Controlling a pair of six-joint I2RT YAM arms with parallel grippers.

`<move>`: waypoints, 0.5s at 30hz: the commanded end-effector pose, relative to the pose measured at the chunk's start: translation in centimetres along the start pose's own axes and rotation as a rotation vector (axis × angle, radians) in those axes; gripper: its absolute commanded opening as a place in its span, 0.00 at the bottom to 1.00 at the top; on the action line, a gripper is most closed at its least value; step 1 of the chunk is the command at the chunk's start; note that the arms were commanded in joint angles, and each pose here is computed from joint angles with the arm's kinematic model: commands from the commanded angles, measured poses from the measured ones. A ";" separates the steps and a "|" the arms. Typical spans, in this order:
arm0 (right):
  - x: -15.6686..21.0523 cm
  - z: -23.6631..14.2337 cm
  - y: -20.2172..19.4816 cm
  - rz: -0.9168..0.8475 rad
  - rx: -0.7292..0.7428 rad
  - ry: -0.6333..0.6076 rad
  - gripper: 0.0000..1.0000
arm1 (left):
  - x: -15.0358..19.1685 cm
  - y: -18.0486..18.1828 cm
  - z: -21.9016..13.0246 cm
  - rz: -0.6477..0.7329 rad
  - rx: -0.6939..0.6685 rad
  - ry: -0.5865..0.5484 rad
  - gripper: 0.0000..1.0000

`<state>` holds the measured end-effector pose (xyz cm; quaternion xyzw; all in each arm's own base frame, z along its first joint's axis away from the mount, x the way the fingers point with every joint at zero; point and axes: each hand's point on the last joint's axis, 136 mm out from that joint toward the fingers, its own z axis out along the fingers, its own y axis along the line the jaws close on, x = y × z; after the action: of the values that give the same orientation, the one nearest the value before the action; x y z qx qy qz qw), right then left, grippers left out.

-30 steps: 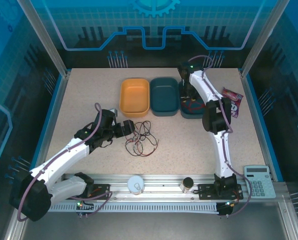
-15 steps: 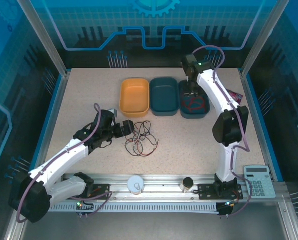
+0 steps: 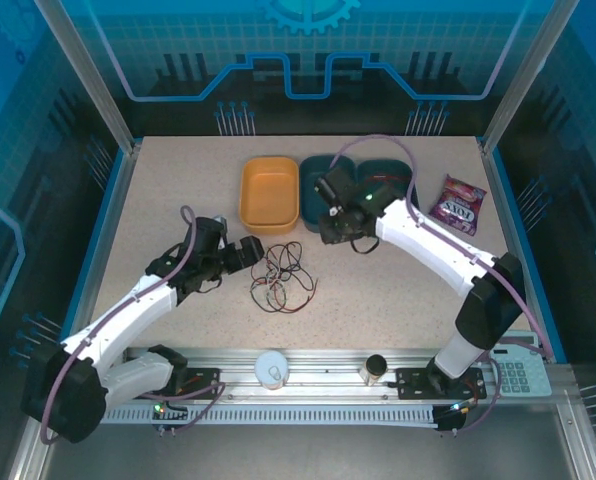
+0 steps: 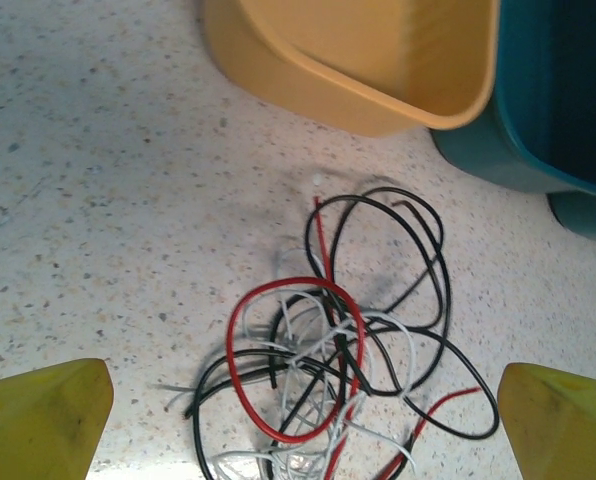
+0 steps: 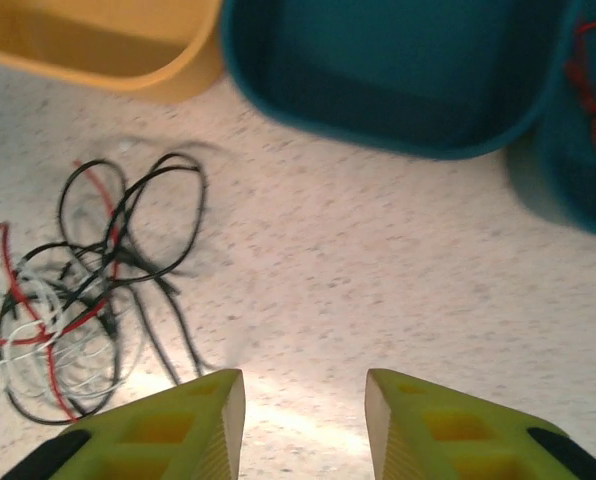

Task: Untangle the cables
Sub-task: Pick up the cable.

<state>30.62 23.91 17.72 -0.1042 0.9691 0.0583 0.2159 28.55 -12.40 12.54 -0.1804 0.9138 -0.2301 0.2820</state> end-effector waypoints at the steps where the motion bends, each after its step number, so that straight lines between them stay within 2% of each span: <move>1: 1.0 0.3 3.1 0.063 -0.068 -0.058 0.36 | 0.8 1.3 0.7 -0.099 -0.002 0.052 0.99; 7: 5.4 1.4 8.2 -0.064 -0.092 -0.045 0.34 | 0.2 3.0 1.0 -0.173 -0.034 0.061 0.99; 15: 10.7 4.7 14.7 -0.264 -0.067 0.035 0.34 | -0.2 4.1 1.1 -0.246 -0.032 0.069 0.99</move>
<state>19.90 35.72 10.72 -0.2373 0.9488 0.0748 0.1944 28.91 -9.19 10.13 -0.2748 0.9008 -0.2398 0.2359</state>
